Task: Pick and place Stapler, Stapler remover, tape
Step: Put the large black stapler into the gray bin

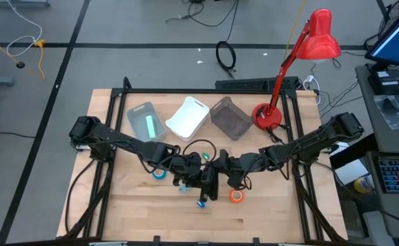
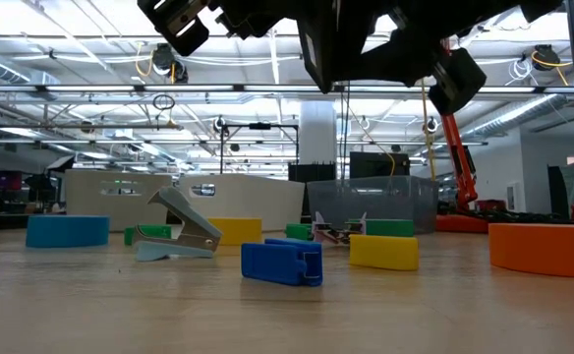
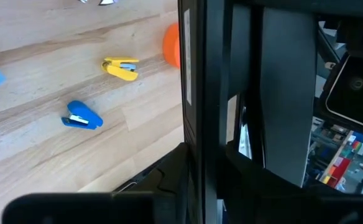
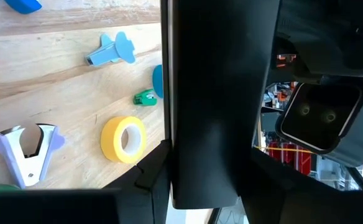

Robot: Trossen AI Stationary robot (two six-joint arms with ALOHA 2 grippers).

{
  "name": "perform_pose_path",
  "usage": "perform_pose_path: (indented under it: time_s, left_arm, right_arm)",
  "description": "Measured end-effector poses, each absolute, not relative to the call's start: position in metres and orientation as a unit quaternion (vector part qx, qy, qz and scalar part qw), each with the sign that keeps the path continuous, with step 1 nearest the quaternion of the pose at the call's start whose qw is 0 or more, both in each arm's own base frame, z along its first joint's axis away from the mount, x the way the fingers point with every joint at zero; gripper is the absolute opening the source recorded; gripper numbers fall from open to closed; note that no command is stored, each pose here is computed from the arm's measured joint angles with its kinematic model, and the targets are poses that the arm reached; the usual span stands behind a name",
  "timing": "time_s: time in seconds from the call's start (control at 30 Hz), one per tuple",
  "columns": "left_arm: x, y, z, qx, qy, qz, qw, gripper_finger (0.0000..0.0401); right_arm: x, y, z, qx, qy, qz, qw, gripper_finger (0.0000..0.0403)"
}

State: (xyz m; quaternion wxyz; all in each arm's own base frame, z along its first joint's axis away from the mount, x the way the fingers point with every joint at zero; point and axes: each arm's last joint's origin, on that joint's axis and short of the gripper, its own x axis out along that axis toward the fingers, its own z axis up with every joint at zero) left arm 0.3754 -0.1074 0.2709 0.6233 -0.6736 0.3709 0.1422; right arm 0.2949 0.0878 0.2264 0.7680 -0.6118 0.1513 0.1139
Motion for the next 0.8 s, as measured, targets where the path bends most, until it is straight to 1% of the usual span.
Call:
perform_pose_path:
  time_s: [0.63, 0.8]
  left_arm:
    - [0.3756, -0.1064, 0.2698, -0.663, 0.364, 0.149, 0.637, 0.0087]
    - [0.3758, -0.1055, 0.2694, -0.644, 0.359, 0.149, 0.658, 0.0088]
  right_arm:
    - [0.2938, 0.088, 0.225, -0.614, 0.167, 0.104, 0.764, 0.0138]
    - [0.2934, 0.0874, 0.2243, -0.615, 0.176, 0.097, 0.763, 0.0138]
